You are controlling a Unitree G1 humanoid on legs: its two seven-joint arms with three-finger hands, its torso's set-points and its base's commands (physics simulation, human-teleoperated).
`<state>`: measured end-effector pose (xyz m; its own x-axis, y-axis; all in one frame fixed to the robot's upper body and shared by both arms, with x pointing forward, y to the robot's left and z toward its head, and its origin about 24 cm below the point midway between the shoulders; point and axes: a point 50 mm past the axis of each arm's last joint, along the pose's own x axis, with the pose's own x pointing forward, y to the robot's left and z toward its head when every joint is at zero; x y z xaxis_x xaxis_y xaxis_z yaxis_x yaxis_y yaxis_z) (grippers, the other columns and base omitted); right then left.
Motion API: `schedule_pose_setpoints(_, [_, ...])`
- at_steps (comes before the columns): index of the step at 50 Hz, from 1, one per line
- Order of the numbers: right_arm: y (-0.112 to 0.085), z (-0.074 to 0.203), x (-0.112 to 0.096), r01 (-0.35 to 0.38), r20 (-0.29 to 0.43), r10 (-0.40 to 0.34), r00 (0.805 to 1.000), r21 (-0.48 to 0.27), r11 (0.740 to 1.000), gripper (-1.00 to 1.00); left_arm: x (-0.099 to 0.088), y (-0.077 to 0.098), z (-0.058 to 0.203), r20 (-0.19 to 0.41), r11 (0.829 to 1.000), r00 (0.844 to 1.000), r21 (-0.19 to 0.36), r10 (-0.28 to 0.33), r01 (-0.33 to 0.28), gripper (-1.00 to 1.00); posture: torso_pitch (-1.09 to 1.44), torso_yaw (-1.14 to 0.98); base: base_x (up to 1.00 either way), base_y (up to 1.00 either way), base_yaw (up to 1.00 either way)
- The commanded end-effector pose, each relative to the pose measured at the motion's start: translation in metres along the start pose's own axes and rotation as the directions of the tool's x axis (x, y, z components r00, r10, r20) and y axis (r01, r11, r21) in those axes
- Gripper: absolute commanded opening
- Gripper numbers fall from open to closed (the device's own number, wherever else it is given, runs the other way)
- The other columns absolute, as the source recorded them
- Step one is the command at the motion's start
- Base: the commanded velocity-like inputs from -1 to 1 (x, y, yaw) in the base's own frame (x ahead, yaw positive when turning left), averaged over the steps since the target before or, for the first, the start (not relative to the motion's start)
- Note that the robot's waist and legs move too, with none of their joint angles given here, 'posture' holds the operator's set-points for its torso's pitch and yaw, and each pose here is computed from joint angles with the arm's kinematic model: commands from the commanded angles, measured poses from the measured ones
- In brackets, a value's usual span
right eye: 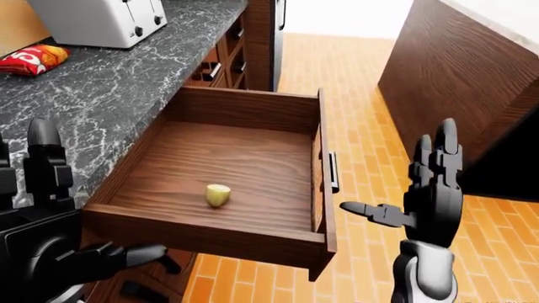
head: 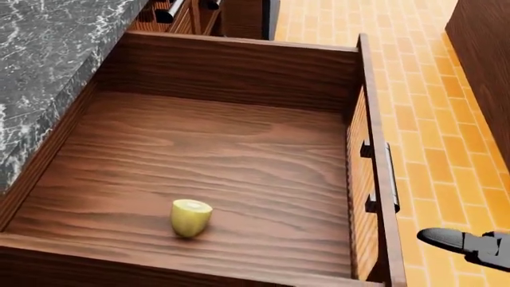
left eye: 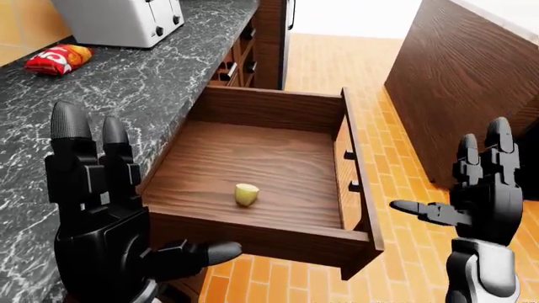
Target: Close the right drawer.
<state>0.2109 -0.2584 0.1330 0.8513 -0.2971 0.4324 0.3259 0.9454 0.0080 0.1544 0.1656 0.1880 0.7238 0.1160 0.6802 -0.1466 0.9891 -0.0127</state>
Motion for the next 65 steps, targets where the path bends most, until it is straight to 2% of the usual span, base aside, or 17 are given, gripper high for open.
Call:
schedule_pose_setpoints(1, [-0.004, 0.012, 0.006, 0.016, 0.109, -0.014, 0.994, -0.019, 1.0, 1.0, 0.002, -0.001, 0.01, 0.062, 1.0, 0.998, -0.005, -0.003, 0.003, 1.0, 0.0, 0.0, 0.0, 0.0, 0.0])
schedule_pose_setpoints(7, [-0.019, -0.031, 0.008, 0.062, 0.025, -0.061, 0.998, -0.045, 0.997, 1.0, 0.001, 0.0, 0.01, 0.061, 1.0, 0.998, -0.004, -0.004, 0.004, 1.0, 0.0, 0.0, 0.0, 0.0, 0.0])
schedule_pose_setpoints(14, [-0.033, -0.076, 0.0, 0.097, -0.069, -0.102, 0.992, -0.067, 0.993, 1.0, 0.002, -0.001, 0.01, 0.061, 1.0, 0.998, -0.006, -0.004, 0.004, 1.0, 0.0, 0.0, 0.0, 0.0, 0.0])
schedule_pose_setpoints(19, [-0.029, -0.104, -0.005, 0.079, -0.143, -0.09, 0.986, -0.081, 0.994, 1.0, 0.002, 0.0, 0.01, 0.061, 1.0, 0.998, -0.007, -0.002, 0.003, 1.0, 0.0, 0.0, 0.0, 0.0, 0.0])
schedule_pose_setpoints(26, [-0.024, -0.129, -0.012, 0.066, -0.216, -0.083, 0.973, -0.088, 0.994, 1.0, 0.002, -0.001, 0.01, 0.061, 1.0, 0.998, -0.007, -0.004, 0.004, 1.0, 0.0, 0.0, 0.0, 0.0, 0.0])
schedule_pose_setpoints(27, [-0.023, -0.13, -0.012, 0.047, -0.227, -0.066, 0.972, -0.087, 0.995, 1.0, 0.002, -0.001, 0.01, 0.06, 1.0, 0.998, -0.008, -0.004, 0.004, 1.0, 0.0, 0.0, 0.0, 0.0, 0.0])
schedule_pose_setpoints(29, [-0.023, -0.131, -0.012, 0.055, -0.229, -0.075, 0.971, -0.091, 0.994, 1.0, 0.002, 0.0, 0.01, 0.061, 1.0, 0.998, -0.008, -0.003, 0.003, 1.0, 0.0, 0.0, 0.0, 0.0, 0.0])
schedule_pose_setpoints(35, [-0.015, -0.135, -0.009, -0.011, -0.249, -0.022, 0.968, -0.129, 0.992, 1.0, 0.002, -0.001, 0.009, 0.06, 1.0, 0.998, -0.008, -0.002, 0.003, 1.0, 0.0, 0.0, 0.0, 0.0, 0.0])
schedule_pose_setpoints(38, [-0.01, -0.135, -0.005, -0.047, -0.245, 0.009, 0.969, -0.153, 0.987, 1.0, 0.002, 0.0, 0.01, 0.06, 1.0, 0.998, -0.01, -0.001, 0.001, 1.0, 0.0, 0.0, 0.0, 0.0, 0.0])
schedule_pose_setpoints(49, [-0.001, -0.134, 0.003, -0.102, -0.232, 0.055, 0.971, -0.197, 0.975, 1.0, 0.002, 0.0, 0.009, 0.057, 1.0, 0.998, -0.014, -0.002, 0.002, 1.0, 0.0, 0.0, 0.0, 0.0, 0.0])
schedule_pose_setpoints(60, [0.017, -0.129, 0.016, -0.193, -0.208, 0.138, 0.968, -0.269, 0.944, 1.0, 0.002, 0.0, 0.01, 0.058, 1.0, 0.998, -0.013, -0.001, 0.002, 1.0, 0.0, 0.0, 0.0, 0.0, 0.0])
schedule_pose_setpoints(65, [0.02, -0.127, 0.021, -0.204, -0.208, 0.149, 0.967, -0.275, 0.94, 1.0, 0.002, 0.0, 0.009, 0.056, 1.0, 0.998, -0.014, -0.002, 0.002, 1.0, 0.0, 0.0, 0.0, 0.0, 0.0])
